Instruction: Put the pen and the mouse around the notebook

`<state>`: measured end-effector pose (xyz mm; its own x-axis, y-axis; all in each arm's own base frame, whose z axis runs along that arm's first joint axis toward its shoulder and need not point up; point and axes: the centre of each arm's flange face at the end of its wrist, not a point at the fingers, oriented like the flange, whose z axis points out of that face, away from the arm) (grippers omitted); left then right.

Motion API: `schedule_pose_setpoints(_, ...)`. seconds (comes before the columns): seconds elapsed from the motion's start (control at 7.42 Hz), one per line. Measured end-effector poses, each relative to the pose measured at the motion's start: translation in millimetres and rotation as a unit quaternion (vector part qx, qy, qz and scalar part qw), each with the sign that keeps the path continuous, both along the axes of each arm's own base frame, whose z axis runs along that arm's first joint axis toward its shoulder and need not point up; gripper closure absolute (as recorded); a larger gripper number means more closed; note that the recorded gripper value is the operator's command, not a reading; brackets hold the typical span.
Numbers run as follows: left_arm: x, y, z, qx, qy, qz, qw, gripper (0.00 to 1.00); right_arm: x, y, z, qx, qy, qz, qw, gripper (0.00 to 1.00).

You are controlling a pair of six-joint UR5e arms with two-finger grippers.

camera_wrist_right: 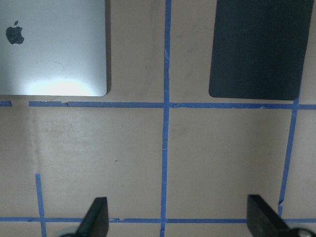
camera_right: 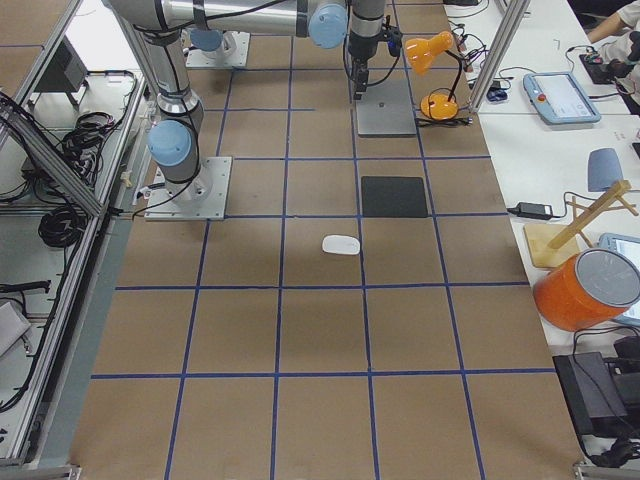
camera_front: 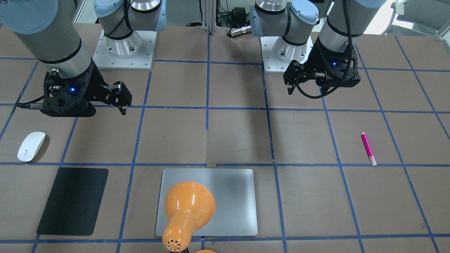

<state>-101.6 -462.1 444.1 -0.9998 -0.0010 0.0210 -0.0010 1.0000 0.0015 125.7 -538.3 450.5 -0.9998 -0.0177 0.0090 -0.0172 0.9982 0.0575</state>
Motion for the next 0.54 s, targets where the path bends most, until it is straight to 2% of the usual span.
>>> schedule_pose_setpoints(0.13, 7.8, -4.1, -3.4, 0.000, 0.000, -0.006, 1.0000, 0.00, -18.4, 0.0, -6.0, 0.021, 0.001, -0.011, 0.9997, 0.00)
schedule_pose_setpoints(0.27, 26.0, -8.5, -6.4, 0.000, -0.001, 0.006, 1.0000, 0.00, -52.9, 0.1, -19.0, 0.045, -0.003, -0.013, 0.9989, 0.00)
schedule_pose_setpoints(0.4, 55.2, -13.2, -12.8, 0.004, -0.001, 0.026, 0.9997, 0.00, -97.5, 1.3, -40.7, 0.058, -0.014, -0.005, 0.9982, 0.00)
schedule_pose_setpoints(0.54, 94.1, -18.0, -25.6, 0.013, 0.001, 0.034, 0.9993, 0.00, -145.2, 4.0, -70.7, 0.052, -0.018, 0.002, 0.9985, 0.00)
